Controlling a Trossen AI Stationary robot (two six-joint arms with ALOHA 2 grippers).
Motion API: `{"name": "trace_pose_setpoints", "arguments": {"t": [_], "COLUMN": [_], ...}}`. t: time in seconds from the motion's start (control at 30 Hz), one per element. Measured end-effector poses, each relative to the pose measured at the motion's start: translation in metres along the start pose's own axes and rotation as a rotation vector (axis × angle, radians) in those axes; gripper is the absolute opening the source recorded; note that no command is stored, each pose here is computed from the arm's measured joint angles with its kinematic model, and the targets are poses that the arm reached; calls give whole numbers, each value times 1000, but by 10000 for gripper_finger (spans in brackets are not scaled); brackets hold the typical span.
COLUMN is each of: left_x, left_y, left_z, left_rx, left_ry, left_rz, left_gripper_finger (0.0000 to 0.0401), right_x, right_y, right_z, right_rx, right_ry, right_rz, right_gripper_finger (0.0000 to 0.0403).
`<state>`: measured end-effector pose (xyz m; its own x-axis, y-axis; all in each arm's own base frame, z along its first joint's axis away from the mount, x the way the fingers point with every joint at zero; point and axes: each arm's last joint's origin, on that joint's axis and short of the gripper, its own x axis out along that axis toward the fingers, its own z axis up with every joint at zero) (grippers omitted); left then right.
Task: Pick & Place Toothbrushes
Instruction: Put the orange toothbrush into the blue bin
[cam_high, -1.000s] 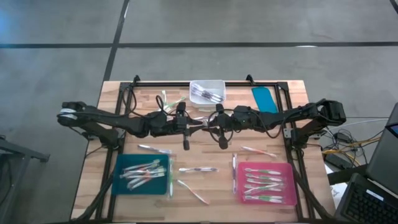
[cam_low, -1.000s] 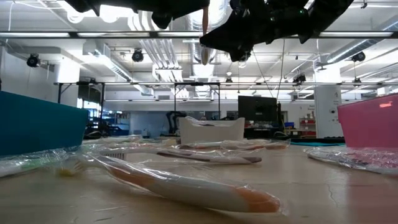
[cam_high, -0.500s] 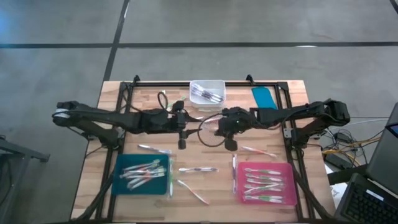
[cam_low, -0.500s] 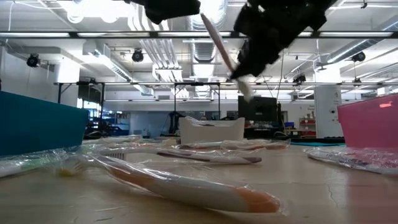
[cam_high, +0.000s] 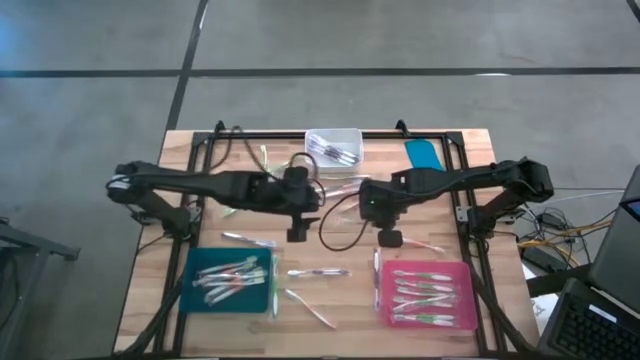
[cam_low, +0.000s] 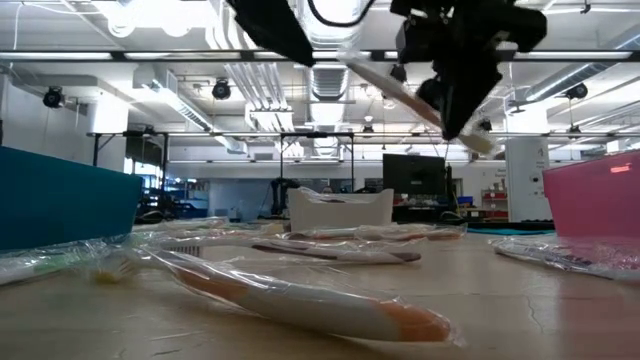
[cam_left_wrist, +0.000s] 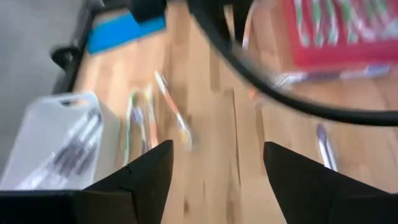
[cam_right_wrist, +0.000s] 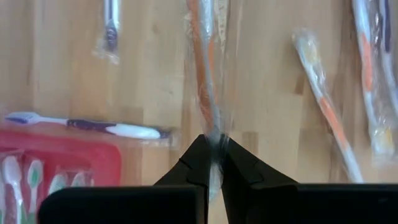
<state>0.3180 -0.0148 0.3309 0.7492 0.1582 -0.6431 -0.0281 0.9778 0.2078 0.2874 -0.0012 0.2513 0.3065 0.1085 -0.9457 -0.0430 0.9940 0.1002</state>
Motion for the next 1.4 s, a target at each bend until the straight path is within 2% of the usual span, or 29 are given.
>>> {"name": "trace_pose_setpoints", "arguments": {"t": [0.2, 0.37, 0.47, 0.67, 0.87, 1.13, 1.4], "left_x": [23, 38, 41, 48, 55, 72, 72], "left_y": [-5, -10, -11, -12, -13, -12, -12], "left_z": [15, 25, 31, 29, 31, 26, 27], "left_rx": [6, 15, 14, 4, -3, -18, -36], "left_ry": [89, 124, 115, 138, 108, 155, 142], "left_rz": [-68, -154, -159, -159, -152, 5, 19], "left_gripper_finger": [254, 255, 255, 255, 254, 250, 247], "right_x": [-6, 3, 10, 10, 8, 4, 5], "right_y": [9, 9, 7, 7, 6, 6, 5], "right_z": [11, 11, 11, 11, 14, 19, 20], "right_rx": [-60, -72, -79, -75, -70, -44, -43], "right_ry": [-37, 21, 45, 50, 28, 0, -8], "right_rz": [-3, -64, -125, -135, -160, -192, -210], "right_gripper_finger": [13, 13, 13, 13, 13, 13, 13]}}
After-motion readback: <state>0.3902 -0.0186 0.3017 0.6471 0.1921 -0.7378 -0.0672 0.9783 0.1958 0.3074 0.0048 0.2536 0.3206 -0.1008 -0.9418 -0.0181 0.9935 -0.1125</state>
